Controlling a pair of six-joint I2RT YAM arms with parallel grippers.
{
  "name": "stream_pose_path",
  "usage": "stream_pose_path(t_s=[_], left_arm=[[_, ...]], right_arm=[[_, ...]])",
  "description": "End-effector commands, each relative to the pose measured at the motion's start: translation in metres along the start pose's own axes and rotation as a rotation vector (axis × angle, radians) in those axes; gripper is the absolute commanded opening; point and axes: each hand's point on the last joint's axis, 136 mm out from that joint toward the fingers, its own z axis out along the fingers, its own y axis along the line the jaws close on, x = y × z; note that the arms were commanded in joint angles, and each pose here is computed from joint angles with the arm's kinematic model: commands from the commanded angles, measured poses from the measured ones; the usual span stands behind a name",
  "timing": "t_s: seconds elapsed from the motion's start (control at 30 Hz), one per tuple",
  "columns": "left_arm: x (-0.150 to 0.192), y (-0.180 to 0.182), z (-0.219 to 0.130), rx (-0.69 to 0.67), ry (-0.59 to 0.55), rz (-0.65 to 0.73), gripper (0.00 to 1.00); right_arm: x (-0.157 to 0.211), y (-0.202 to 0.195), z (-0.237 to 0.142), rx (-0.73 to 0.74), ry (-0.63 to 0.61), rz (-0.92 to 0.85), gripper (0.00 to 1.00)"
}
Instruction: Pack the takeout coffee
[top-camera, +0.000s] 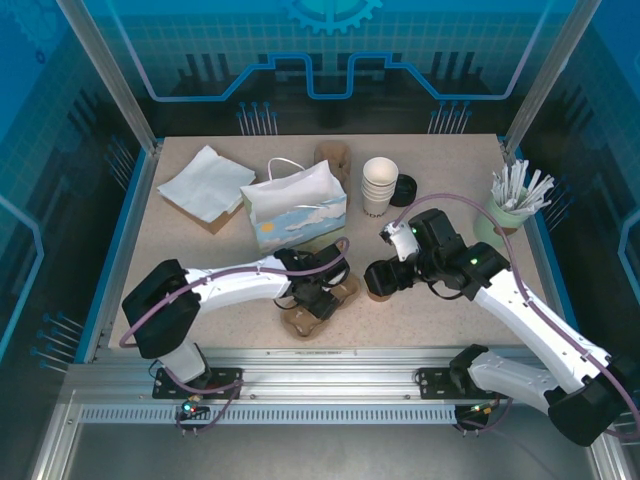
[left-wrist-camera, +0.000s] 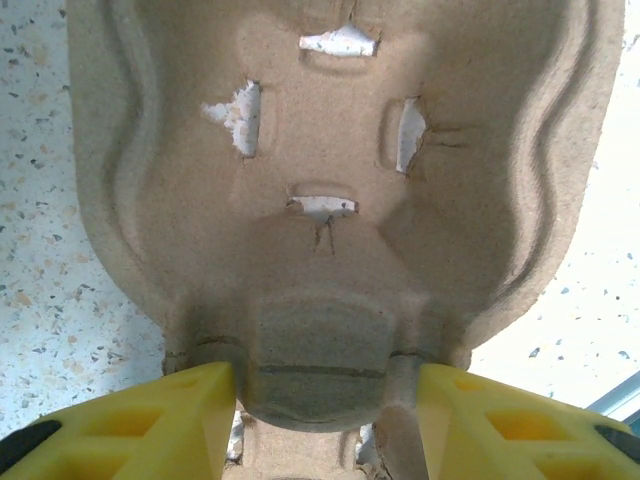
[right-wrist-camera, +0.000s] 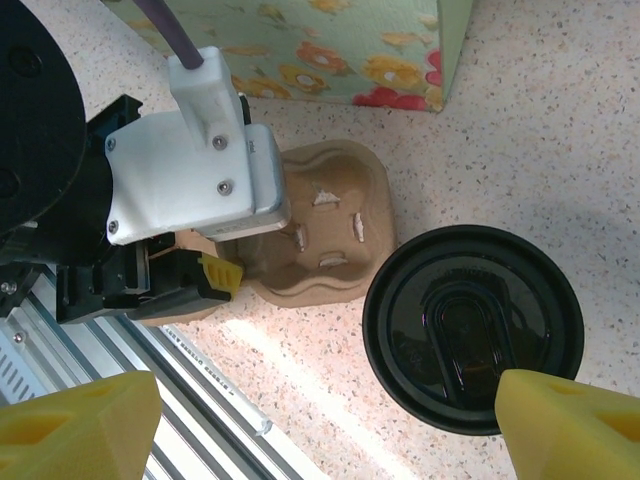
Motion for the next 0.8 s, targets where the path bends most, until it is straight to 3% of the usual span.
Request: stream_pose_path(t_s=[0.0, 0.37, 0.77], left_arm=[[-0.0022, -0.0007, -0.001, -0.022, 0.008, -0.003, 0.52], [-0.0056, -0.0024, 0.0031, -0.027, 0.005, 0.001, 0.51], [-0.0061, -0.0032, 0.0024, -0.024, -0.002, -0.005, 0.43]], right_arm=[[0.0035, -0.0004, -0.0012, -0.011, -0.003, 0.022, 0.88], [0.0062, -0.0007, 0.0009, -0.013, 0.001, 0.027, 0.88], [0.008, -0.0014, 0.0027, -0.013, 0.003, 0.03, 0.88]])
